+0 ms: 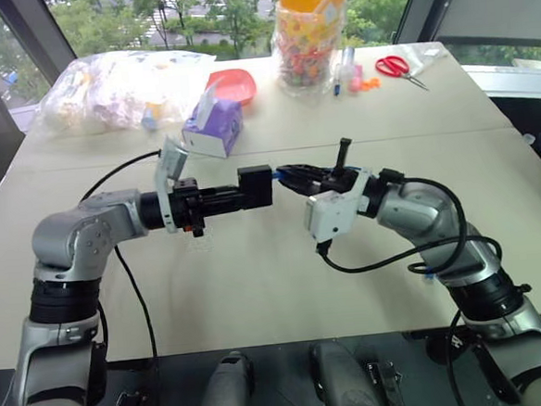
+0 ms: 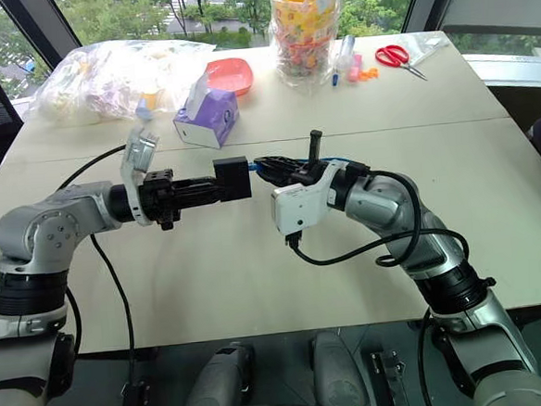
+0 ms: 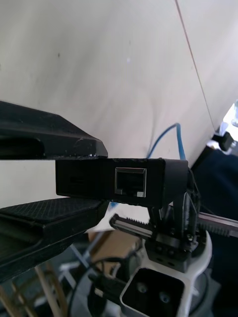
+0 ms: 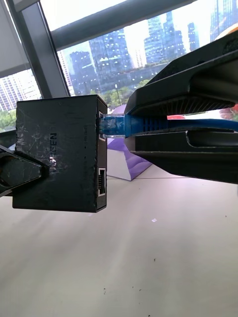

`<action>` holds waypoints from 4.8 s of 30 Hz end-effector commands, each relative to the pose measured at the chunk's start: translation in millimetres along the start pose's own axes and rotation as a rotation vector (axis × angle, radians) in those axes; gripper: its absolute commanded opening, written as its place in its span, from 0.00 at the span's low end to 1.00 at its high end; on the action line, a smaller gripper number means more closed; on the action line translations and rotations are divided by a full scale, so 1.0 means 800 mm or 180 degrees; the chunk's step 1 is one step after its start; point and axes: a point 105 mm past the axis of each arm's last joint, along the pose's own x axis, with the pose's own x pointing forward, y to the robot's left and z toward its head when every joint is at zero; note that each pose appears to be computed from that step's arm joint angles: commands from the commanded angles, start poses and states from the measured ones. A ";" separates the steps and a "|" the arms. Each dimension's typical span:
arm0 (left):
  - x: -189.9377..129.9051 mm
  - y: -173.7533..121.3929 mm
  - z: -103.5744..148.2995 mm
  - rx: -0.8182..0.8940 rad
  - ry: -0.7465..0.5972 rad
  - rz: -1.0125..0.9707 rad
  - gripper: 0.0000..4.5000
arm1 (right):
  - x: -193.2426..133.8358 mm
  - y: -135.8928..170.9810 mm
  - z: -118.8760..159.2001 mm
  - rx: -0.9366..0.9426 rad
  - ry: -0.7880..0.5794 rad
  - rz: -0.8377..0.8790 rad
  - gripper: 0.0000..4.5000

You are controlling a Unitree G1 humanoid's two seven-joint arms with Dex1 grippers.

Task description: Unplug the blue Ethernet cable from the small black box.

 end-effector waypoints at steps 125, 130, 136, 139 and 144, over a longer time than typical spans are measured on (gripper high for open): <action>0.064 0.081 -0.103 0.1214 -0.0159 0.0986 0.10 | -0.075 0.021 -0.081 0.4024 0.1335 0.0106 0.93; 0.048 0.077 -0.111 0.1110 -0.0119 0.0956 0.51 | -0.077 0.029 -0.071 0.4106 0.1341 0.0157 0.95; 0.020 0.067 -0.099 0.1023 -0.0102 0.0913 0.99 | -0.086 0.043 -0.058 0.4161 0.1375 0.0421 0.95; 0.004 0.060 -0.092 0.1019 -0.0019 0.0882 0.99 | -0.095 0.052 -0.050 0.4201 0.1386 0.0592 0.95; -0.028 0.044 -0.066 0.1029 0.0031 0.0859 0.99 | -0.107 0.063 -0.046 0.4247 0.1451 0.0684 0.95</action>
